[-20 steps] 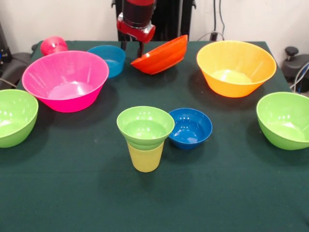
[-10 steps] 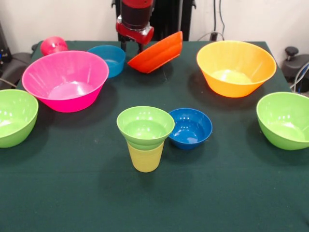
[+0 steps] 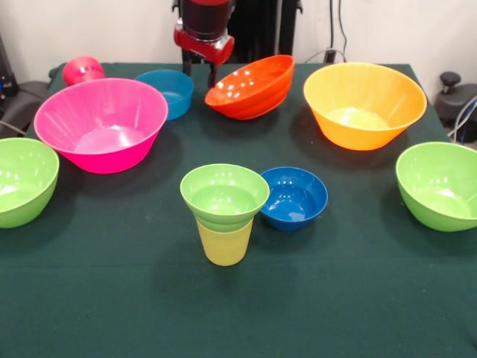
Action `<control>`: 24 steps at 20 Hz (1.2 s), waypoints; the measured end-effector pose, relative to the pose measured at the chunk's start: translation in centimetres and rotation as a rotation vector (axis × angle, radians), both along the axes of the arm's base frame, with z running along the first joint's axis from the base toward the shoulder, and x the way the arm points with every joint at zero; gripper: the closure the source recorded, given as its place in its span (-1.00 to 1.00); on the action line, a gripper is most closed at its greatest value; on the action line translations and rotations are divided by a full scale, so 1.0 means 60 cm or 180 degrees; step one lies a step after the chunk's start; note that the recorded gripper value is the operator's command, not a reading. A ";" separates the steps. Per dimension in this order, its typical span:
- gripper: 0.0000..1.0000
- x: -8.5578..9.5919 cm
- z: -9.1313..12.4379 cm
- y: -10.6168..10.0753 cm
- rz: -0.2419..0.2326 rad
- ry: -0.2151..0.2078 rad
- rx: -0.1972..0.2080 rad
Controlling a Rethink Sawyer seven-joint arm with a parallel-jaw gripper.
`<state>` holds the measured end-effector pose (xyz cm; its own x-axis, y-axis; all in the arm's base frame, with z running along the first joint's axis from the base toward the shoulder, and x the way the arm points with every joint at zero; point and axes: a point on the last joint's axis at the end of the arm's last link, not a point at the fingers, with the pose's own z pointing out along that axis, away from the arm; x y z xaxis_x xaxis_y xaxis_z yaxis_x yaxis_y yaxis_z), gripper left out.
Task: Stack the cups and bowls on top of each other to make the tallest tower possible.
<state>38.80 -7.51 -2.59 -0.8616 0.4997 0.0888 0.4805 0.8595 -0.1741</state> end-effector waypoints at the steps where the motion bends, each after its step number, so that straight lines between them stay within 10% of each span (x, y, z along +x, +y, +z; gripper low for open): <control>1: -1.00 0.002 0.003 0.001 0.0000 0.0007 0.0005; 24: -1.00 0.016 0.020 0.011 -0.0058 0.0177 0.0162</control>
<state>39.76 -6.82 -1.41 -0.8455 0.5088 0.1620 0.4869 0.8592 -0.1573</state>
